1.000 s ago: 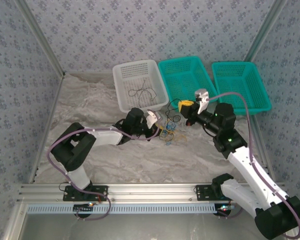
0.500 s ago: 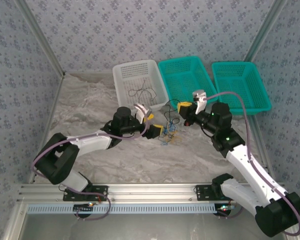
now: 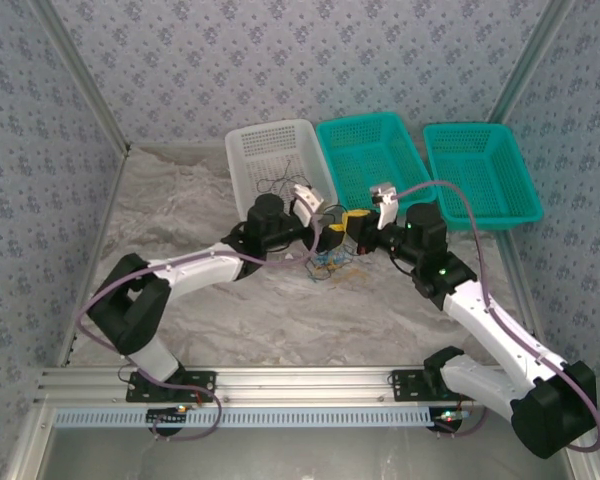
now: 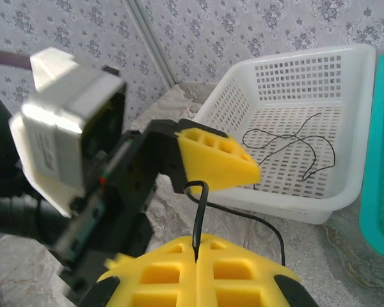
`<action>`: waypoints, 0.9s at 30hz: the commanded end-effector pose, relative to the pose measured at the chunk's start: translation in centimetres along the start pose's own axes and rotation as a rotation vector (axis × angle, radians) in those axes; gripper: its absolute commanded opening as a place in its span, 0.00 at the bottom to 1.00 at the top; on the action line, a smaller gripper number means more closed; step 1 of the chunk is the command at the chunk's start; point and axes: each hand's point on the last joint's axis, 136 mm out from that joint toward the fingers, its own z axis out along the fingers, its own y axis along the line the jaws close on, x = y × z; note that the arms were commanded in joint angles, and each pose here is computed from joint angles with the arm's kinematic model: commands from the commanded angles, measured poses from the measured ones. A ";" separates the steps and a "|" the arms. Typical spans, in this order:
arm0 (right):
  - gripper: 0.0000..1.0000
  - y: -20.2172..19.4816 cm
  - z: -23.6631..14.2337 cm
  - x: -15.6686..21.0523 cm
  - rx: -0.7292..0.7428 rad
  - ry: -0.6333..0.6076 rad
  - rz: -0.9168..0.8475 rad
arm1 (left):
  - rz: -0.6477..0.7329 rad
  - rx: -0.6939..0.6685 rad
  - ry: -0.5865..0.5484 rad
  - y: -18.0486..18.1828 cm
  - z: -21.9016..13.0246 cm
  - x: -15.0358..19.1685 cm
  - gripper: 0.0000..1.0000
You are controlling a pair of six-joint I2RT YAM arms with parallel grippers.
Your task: Untangle the cables
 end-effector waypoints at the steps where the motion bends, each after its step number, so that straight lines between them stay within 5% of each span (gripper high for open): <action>1: 0.00 2.3 -0.6 -3.4 -0.080 -0.088 -0.001 | 0.076 -0.106 -0.015 1.0 1.9 -0.3 0.64; 4: 0.00 2.0 -1.4 -4.3 -0.052 -0.132 0.007 | 0.017 -0.188 -0.014 2.2 2.7 1.4 0.43; 7: 0.00 1.8 -2.3 -5.2 -0.039 -0.174 0.024 | -0.070 -0.241 -0.014 3.2 2.5 3.5 0.34; 17: 0.00 1.2 -5.9 -10.3 -0.027 -0.354 0.048 | -0.235 -0.198 0.155 2.4 2.7 12.6 0.25; 27: 0.00 2.0 -7.8 -13.4 -0.053 -0.434 0.020 | -0.293 -0.161 0.252 1.8 2.9 17.0 0.32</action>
